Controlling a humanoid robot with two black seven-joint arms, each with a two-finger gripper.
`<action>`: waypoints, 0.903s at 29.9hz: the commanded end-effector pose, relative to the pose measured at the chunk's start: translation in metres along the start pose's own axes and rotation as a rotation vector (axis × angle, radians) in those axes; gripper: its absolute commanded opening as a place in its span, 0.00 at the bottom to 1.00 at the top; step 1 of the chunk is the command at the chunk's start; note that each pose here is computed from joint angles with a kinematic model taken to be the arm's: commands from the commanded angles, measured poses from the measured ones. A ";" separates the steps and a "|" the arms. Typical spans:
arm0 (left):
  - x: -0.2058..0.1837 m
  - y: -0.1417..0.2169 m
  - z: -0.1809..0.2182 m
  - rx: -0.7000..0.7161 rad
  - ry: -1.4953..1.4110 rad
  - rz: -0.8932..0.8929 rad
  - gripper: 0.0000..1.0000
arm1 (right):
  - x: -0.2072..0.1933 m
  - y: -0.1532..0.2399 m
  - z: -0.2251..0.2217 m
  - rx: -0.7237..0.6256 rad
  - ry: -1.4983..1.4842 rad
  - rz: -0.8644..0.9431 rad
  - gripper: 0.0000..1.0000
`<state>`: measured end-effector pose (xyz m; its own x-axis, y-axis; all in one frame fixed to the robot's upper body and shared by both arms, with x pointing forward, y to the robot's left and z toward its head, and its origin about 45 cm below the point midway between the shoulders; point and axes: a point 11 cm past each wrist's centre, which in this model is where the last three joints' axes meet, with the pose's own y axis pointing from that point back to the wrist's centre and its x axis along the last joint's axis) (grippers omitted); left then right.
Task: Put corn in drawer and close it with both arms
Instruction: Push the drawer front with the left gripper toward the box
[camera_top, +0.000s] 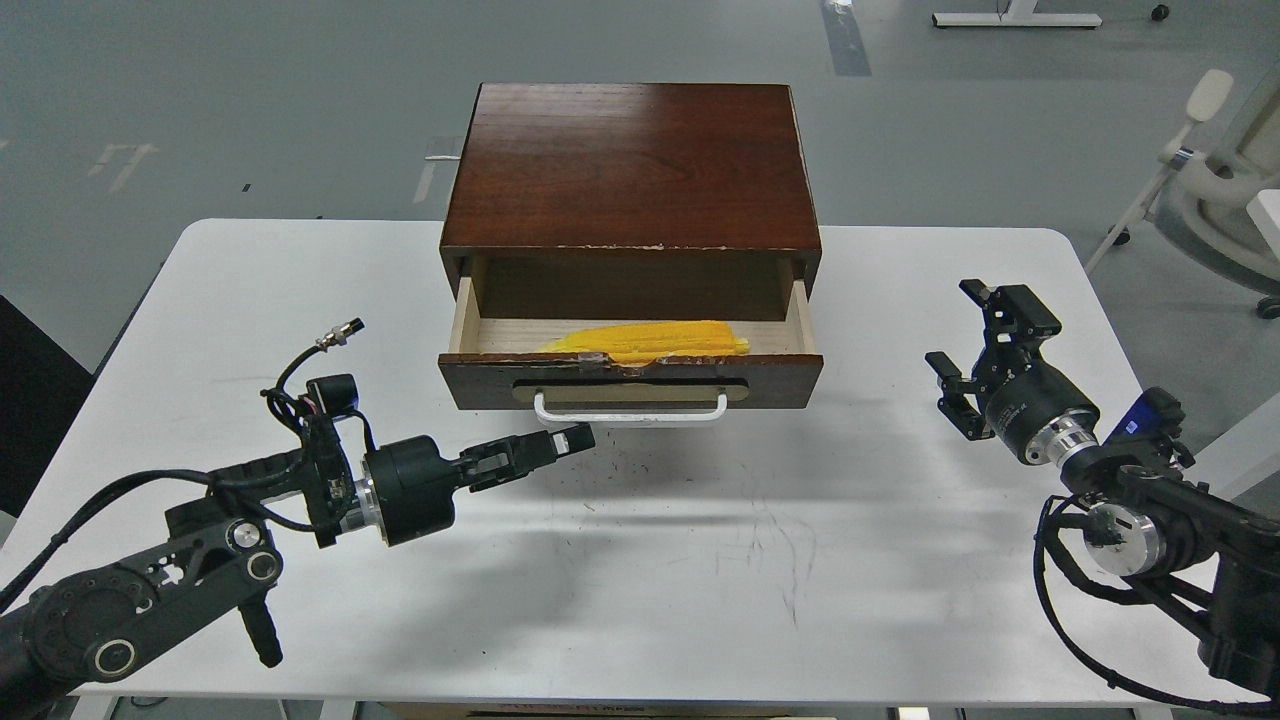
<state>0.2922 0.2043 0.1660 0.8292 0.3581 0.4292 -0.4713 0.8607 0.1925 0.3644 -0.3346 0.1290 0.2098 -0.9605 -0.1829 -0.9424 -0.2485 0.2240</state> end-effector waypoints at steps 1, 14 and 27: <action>0.003 0.000 -0.004 0.012 0.000 0.006 0.00 | 0.000 0.000 0.000 0.002 0.000 0.001 0.97; 0.021 -0.009 -0.005 0.012 -0.011 0.040 0.00 | 0.001 0.003 0.004 -0.007 -0.005 0.006 0.97; 0.042 -0.014 -0.019 0.047 0.019 0.091 0.00 | 0.004 0.006 0.008 -0.015 -0.008 0.014 0.97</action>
<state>0.3357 0.2145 0.1664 0.7900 0.4357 0.4314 -0.5520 0.8116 0.1911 0.3580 -0.3383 0.1226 0.1952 -0.9628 -0.1868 -0.9417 -0.2372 0.2387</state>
